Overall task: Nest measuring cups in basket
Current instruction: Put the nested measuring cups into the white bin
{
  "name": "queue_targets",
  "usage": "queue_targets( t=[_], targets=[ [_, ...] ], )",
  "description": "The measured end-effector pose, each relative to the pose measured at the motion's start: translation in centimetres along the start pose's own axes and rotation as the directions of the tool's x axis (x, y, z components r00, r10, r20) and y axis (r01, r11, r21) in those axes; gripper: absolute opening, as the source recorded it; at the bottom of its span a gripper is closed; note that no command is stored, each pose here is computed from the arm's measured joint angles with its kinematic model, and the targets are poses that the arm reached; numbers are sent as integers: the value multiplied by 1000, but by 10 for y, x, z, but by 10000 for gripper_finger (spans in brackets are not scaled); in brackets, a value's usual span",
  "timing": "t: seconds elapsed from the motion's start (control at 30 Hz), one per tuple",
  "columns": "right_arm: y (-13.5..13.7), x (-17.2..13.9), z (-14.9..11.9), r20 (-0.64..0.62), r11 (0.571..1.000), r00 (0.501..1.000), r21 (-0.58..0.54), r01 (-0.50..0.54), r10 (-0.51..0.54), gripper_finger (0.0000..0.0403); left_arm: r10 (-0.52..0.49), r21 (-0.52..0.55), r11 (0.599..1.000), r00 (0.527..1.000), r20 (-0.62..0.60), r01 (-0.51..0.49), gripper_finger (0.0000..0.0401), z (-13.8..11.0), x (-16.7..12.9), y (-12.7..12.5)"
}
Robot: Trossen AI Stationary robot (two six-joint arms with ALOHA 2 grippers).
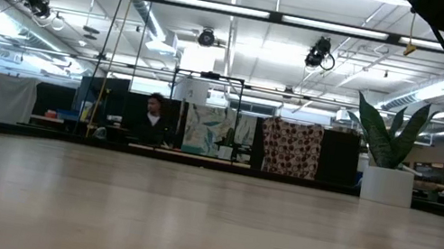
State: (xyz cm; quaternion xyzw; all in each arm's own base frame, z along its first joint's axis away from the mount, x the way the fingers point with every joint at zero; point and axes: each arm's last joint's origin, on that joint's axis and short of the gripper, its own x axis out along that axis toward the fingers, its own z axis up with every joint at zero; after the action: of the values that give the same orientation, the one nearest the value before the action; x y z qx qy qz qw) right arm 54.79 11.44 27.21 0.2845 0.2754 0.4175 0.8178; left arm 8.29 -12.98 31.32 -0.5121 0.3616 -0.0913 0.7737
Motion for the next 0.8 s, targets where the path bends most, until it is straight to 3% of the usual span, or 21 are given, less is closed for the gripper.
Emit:
queue_targets(
  t=[0.33,0.5,0.8],
  targets=[
    [0,0,0,0,1000,1000,0,0,0,77,-68,149,987,998,14,65,222,2,-4,-5],
    [0,0,0,0,1000,1000,0,0,0,77,-99,163,982,995,26,93,222,7,-13,-5],
    [0,0,0,0,1000,1000,-11,0,0,77,-96,128,989,967,235,67,222,25,-26,0]
  ],
)
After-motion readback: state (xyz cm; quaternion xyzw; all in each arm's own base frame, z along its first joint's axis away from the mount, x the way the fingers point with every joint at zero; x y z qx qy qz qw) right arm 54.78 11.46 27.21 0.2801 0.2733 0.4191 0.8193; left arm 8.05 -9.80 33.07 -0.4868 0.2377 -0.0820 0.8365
